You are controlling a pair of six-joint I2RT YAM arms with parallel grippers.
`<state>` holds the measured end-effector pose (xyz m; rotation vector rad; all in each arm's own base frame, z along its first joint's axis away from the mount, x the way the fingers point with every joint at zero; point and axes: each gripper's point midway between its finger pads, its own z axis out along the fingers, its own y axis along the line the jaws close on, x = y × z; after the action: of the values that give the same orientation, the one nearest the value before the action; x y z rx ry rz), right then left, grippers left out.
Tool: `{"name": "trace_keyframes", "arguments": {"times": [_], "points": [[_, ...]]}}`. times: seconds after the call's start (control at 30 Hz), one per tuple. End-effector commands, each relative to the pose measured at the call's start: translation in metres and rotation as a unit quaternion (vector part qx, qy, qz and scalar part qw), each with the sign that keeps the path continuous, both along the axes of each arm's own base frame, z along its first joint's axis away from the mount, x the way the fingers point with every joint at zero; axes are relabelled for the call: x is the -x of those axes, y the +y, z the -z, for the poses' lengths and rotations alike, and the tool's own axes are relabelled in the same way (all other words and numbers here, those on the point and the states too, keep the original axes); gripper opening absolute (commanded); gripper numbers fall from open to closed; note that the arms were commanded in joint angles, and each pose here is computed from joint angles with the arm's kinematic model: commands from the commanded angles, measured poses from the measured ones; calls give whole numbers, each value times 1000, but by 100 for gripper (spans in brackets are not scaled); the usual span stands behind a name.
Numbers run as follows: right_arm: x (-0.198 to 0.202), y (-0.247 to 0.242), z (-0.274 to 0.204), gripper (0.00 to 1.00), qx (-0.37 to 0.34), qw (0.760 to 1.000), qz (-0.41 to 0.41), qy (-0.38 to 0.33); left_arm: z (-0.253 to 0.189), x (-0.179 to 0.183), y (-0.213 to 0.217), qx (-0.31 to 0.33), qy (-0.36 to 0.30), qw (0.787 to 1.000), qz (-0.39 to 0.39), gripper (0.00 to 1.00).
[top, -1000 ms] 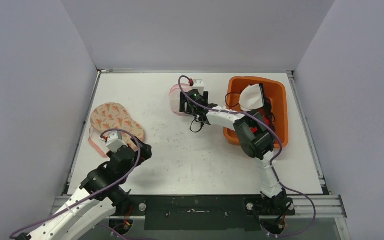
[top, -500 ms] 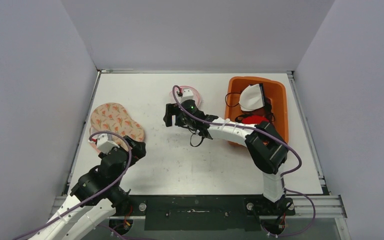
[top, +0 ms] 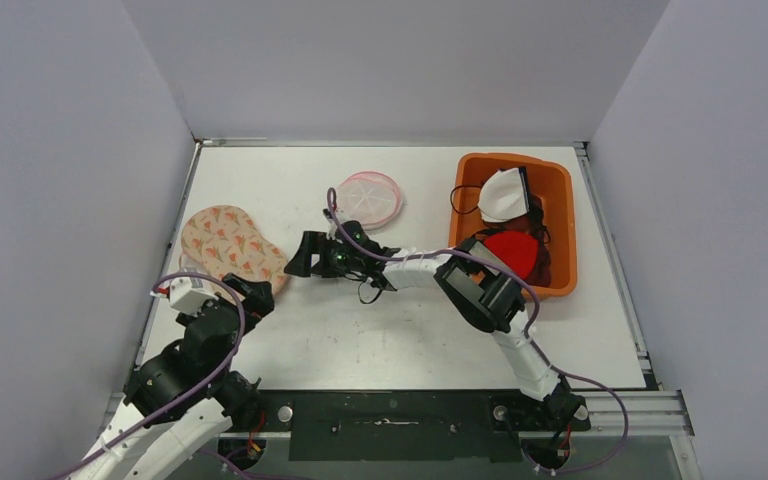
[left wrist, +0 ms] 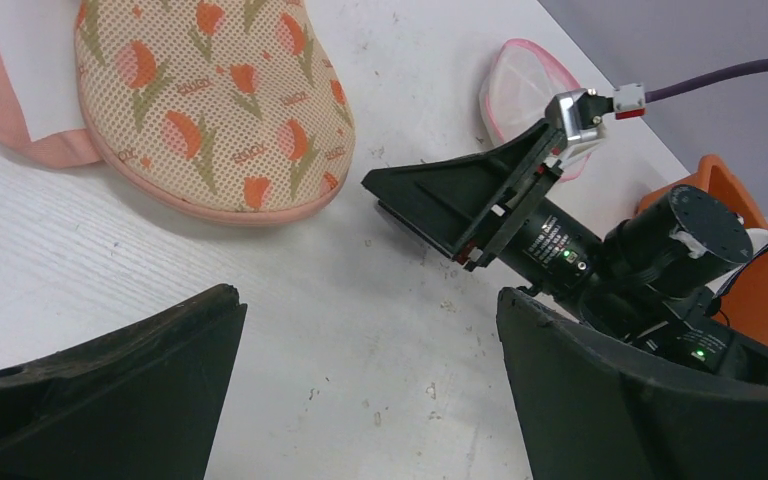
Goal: Unzip the laundry bag and remove the bra
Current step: Move the laundry bag to the center of the board.
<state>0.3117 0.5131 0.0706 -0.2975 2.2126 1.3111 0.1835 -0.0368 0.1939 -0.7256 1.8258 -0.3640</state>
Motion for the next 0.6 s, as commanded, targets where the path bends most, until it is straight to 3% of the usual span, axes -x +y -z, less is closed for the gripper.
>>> {"name": "trace_keyframes", "arguments": {"times": [0.0,0.2,0.27,0.37,0.43,0.57], "points": [[6,36,-35,89,-69,997,-15,14,-12,3,9,8,-15,1000,-16,97],[21,69,-16,88,-48,998,-33,27,-13,3,8,11,-19,1000,-12,97],[22,75,-9,82,-44,998,-28,35,-13,3,8,10,-18,1000,-11,97],[22,77,-4,58,-53,997,-25,50,-13,4,8,10,-17,1000,-10,97],[22,73,-9,35,-69,996,-25,42,-14,4,7,11,-19,1000,-6,97],[18,48,-44,11,-135,990,-24,24,-13,3,1,10,-23,1000,10,97]]}}
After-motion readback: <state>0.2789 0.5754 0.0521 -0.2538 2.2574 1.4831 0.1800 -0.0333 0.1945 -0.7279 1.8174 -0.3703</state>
